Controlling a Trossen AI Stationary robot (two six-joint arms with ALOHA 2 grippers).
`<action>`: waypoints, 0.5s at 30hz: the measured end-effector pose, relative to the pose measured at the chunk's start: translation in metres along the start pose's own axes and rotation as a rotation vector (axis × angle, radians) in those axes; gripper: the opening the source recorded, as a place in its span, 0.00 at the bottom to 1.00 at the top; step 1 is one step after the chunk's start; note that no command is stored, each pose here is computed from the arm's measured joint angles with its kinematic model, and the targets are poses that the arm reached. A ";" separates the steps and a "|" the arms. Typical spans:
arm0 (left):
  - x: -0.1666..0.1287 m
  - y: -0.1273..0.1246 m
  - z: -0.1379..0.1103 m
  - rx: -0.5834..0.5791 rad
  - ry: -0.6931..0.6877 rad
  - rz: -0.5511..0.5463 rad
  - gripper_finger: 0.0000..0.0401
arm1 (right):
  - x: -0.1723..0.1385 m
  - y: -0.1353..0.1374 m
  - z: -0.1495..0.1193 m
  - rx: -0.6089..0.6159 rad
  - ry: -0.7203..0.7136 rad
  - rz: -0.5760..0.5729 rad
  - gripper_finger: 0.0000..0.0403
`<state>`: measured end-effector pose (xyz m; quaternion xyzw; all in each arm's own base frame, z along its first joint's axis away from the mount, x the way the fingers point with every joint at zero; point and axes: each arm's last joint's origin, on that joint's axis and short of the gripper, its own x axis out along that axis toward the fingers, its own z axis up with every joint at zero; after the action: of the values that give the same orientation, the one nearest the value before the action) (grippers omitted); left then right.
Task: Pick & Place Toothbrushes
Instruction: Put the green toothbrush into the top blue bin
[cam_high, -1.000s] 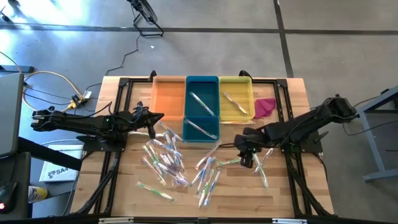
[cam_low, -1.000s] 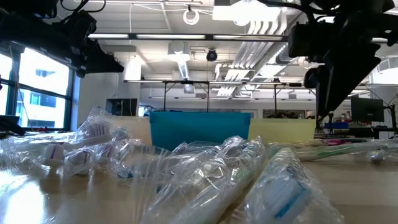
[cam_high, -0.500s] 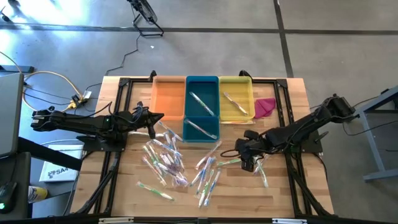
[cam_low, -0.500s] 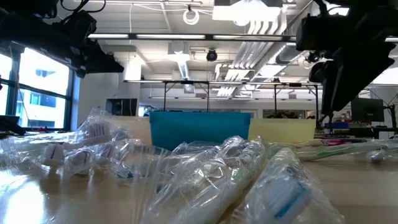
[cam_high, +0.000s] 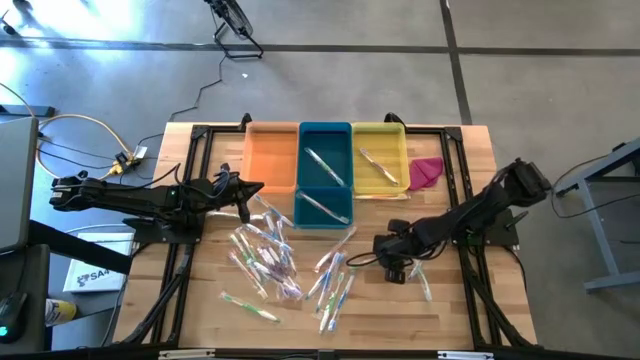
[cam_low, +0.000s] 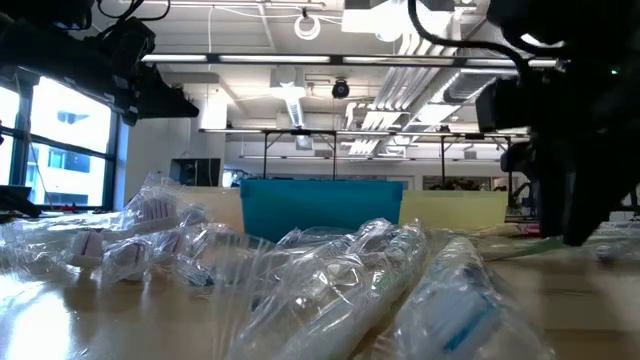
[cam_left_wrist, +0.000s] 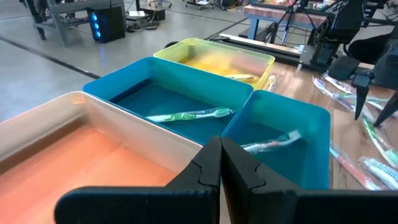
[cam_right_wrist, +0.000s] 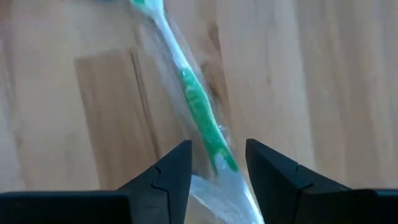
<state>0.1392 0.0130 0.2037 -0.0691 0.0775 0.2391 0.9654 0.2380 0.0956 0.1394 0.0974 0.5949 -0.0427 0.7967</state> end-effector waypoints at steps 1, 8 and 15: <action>0.000 0.000 0.000 0.000 0.000 0.000 0.00 | 0.003 0.000 0.000 0.000 0.011 -0.004 0.36; 0.000 0.000 0.000 0.002 0.004 0.001 0.00 | 0.011 0.001 0.000 -0.003 0.036 -0.019 0.36; 0.000 0.000 -0.001 0.005 0.010 0.002 0.00 | 0.010 0.001 0.000 -0.002 0.028 -0.012 0.36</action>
<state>0.1390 0.0131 0.2026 -0.0677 0.0830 0.2395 0.9650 0.2407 0.0967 0.1298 0.0938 0.6067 -0.0454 0.7881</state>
